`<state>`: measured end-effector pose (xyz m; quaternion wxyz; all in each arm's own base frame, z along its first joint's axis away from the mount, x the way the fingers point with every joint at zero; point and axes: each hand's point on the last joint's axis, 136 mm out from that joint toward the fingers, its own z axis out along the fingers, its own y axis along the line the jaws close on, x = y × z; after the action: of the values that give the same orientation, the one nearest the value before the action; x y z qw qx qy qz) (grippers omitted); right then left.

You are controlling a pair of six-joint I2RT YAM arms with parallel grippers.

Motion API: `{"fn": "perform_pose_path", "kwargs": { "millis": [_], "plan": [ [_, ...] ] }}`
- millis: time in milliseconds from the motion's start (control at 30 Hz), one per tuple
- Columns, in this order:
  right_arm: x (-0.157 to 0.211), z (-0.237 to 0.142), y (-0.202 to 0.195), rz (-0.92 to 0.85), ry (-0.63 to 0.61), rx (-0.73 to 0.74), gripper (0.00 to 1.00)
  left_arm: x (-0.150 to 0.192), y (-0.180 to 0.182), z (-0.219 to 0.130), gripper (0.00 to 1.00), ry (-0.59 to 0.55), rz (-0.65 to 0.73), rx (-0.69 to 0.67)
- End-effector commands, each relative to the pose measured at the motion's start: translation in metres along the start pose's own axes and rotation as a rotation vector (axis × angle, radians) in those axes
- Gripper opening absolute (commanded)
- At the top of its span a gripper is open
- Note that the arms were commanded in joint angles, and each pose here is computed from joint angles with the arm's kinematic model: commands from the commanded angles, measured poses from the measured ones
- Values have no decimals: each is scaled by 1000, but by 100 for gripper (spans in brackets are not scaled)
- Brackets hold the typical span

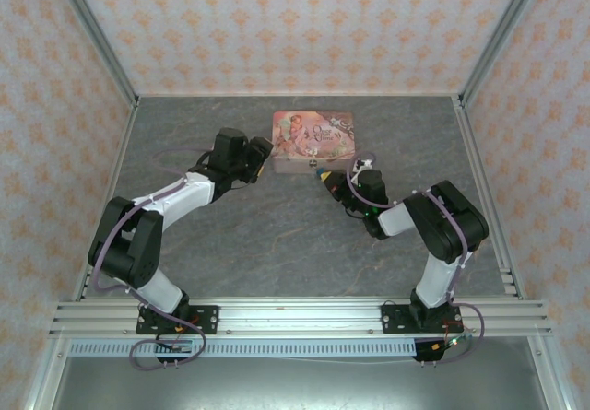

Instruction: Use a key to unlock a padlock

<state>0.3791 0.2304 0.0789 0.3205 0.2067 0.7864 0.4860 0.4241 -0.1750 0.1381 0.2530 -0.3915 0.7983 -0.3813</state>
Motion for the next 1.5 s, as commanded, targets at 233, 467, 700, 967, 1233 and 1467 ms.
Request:
{"fn": "perform_pose_path", "kwargs": {
  "millis": [233,467,700,967,1233,1467],
  "plan": [
    [-7,-10,0,-93,-9,62,24,-19,6,4,68,-21,59,-51],
    [-30,-38,-8,-213,-70,157,58,-39,5,13,74,-23,171,-108],
    [-45,-49,25,-306,-105,-11,78,-38,-12,46,75,65,228,-53],
    [-44,-35,36,-321,-66,-77,99,-26,4,82,74,189,240,-100],
    [-63,-11,42,-297,-72,-129,99,-15,50,73,70,220,265,-228],
    [-90,10,46,-335,-87,-198,99,10,90,59,67,263,243,-288]
  ]
}}
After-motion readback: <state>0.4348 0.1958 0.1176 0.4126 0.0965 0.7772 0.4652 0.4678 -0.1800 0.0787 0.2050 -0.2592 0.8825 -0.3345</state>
